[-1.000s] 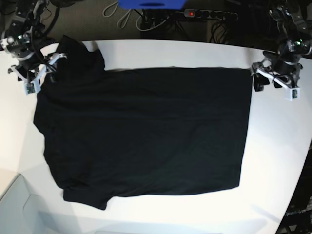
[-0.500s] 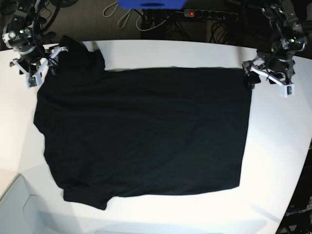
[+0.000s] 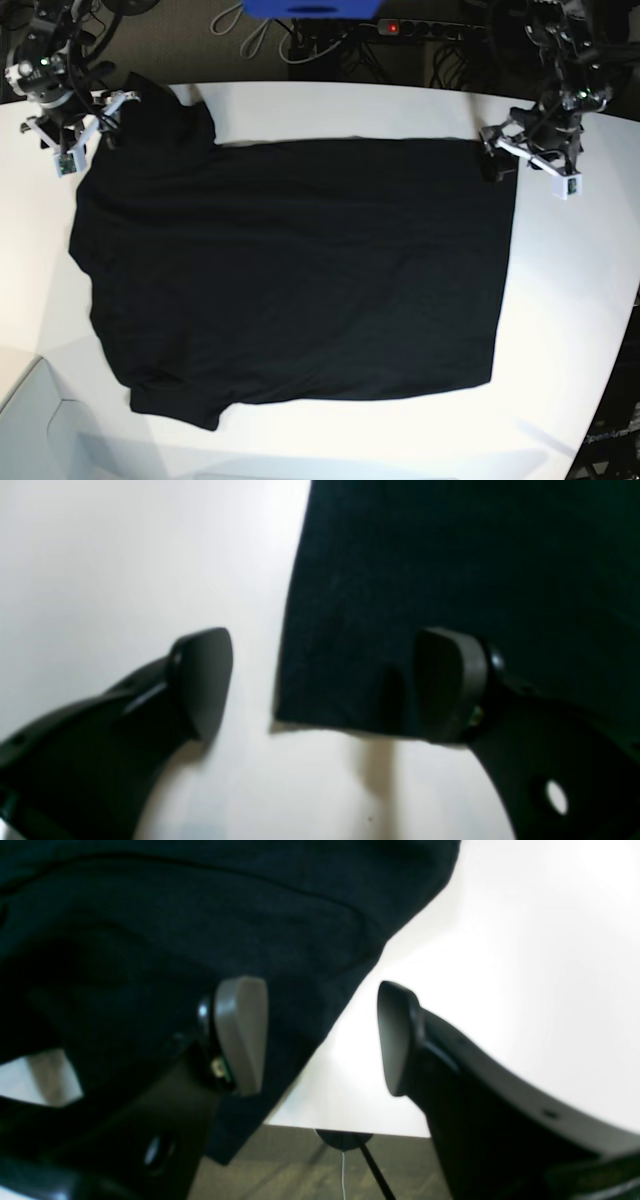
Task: Layout the t-shirt on the table in an organized manner, then fold the t-shirt properly
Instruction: 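Hold the shirt edges with both grippers, smoothing it taut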
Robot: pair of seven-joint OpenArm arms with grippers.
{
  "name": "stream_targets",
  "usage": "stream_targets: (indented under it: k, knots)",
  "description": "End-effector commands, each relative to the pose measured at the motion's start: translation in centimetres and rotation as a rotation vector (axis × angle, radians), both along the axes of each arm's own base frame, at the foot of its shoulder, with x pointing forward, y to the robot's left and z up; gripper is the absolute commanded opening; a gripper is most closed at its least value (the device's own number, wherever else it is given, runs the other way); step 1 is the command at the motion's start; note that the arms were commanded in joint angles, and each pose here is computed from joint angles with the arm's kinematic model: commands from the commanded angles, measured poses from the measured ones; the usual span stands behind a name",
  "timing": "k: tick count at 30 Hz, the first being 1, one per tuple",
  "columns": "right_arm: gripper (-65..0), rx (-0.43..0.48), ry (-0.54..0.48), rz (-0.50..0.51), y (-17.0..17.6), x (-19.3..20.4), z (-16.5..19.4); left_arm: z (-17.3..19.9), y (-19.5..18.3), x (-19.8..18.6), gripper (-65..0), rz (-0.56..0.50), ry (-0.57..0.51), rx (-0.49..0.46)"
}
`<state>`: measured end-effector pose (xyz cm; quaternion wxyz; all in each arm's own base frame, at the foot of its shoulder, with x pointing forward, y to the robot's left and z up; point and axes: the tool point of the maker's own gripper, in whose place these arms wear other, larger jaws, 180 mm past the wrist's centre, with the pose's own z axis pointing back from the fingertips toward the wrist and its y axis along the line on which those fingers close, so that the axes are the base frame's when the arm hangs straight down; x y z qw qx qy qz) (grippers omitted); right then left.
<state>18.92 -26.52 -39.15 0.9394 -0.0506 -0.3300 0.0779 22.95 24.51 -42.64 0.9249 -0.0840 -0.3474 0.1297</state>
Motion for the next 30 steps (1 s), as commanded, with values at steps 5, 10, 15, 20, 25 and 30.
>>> stream_targets:
  k: [5,10,15,20,25,30]
  knots:
    - [-29.6,-0.011,-0.041,0.005,-0.3,0.6,1.1,-1.1,-0.4,-1.2,-28.2,-0.029,0.070,-0.001]
    - [-29.6,-0.011,-0.038,0.004,-0.3,0.6,1.0,-1.8,-0.5,-2.0,-34.5,-0.026,0.098,-0.008]
    - [-29.6,-0.011,-0.041,0.005,-0.3,0.6,1.1,-2.0,-0.5,-2.4,-39.2,-0.026,0.107,-0.009]
    - [-29.6,-0.010,-0.044,0.005,-0.3,0.7,1.1,-2.0,-0.4,-2.3,-58.0,-0.024,0.100,-0.007]
    - [-29.3,-0.010,-0.037,0.003,-0.3,0.6,1.0,-1.8,-0.4,-2.2,-64.5,-0.025,0.095,-0.006]
    - [-29.2,0.016,-0.031,-0.009,0.4,0.3,0.5,-1.4,-0.3,-1.8,-65.0,-0.025,0.079,-0.001]
